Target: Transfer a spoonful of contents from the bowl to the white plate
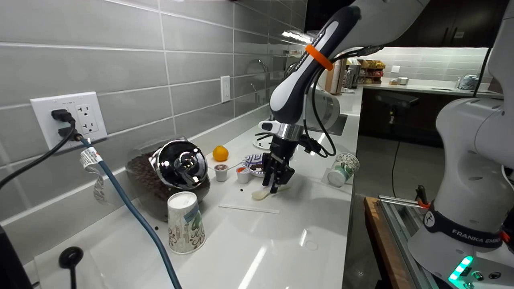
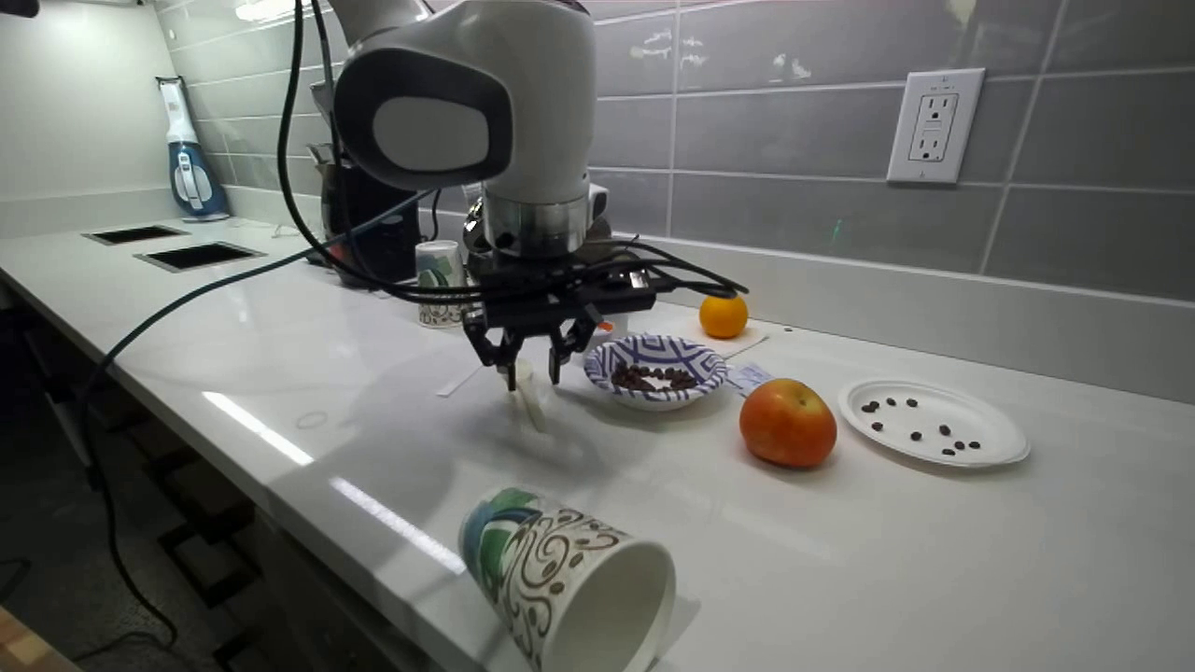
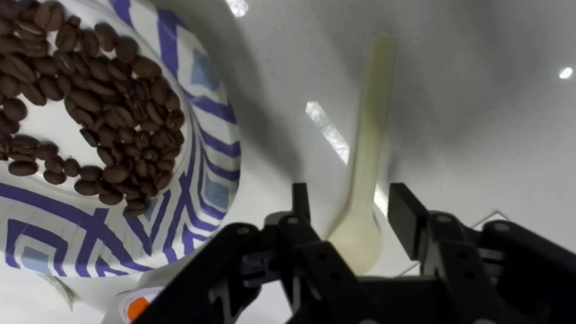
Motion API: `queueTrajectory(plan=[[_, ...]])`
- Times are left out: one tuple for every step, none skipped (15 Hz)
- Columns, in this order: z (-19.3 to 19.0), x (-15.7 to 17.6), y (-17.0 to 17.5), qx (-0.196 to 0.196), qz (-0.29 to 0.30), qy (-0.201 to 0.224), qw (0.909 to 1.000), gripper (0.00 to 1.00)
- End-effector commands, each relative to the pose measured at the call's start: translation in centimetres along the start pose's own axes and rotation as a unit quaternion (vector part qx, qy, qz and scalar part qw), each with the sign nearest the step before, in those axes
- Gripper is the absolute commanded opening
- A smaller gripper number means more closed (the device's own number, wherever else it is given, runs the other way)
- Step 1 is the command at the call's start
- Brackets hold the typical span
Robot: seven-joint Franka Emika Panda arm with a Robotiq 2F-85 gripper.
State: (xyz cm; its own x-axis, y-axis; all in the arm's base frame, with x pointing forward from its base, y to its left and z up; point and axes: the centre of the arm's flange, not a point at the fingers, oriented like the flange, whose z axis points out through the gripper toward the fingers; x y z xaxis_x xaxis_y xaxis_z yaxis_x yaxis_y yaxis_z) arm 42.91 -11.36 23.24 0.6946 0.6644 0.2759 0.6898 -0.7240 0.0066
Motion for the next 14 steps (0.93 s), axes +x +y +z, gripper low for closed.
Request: queueTrajectory(plan=[[-2.5, 0.9, 0.0, -0.013, 0.021, -0.011, 0.9996, 0.81], [-3.6, 1.1, -0.3, -0.016, 0.033, -0.019, 0.9992, 0.88], [-4.9, 1.5, -0.7, -0.019, 0.050, -0.035, 0.9980, 0.96], [-5.9, 1.8, -0.9, -0.019, 0.066, -0.046, 0.9966, 0.99], [-7.2, 1.9, -1.3, -0.020, 0.081, -0.056, 0.9950, 1.00], [-8.3, 2.0, -1.4, -0.023, 0.095, -0.060, 0.9934, 1.00], [-8.9, 2.0, -1.2, -0.026, 0.113, -0.066, 0.9911, 1.00], [-9.5, 2.0, -0.9, -0.017, 0.122, -0.068, 0.9900, 1.00], [-10.2, 2.2, -0.6, -0.015, 0.135, -0.069, 0.9884, 1.00], [-11.0, 2.5, -0.5, -0.002, 0.150, -0.076, 0.9858, 1.00], [-12.2, 2.9, -0.6, 0.005, 0.169, -0.084, 0.9820, 1.00], [-13.8, 3.4, -0.7, 0.013, 0.193, -0.088, 0.9771, 1.00], [-15.5, 3.7, -0.9, 0.017, 0.229, -0.095, 0.9687, 1.00], [-17.5, 4.1, -1.1, 0.011, 0.260, -0.085, 0.9619, 1.00]])
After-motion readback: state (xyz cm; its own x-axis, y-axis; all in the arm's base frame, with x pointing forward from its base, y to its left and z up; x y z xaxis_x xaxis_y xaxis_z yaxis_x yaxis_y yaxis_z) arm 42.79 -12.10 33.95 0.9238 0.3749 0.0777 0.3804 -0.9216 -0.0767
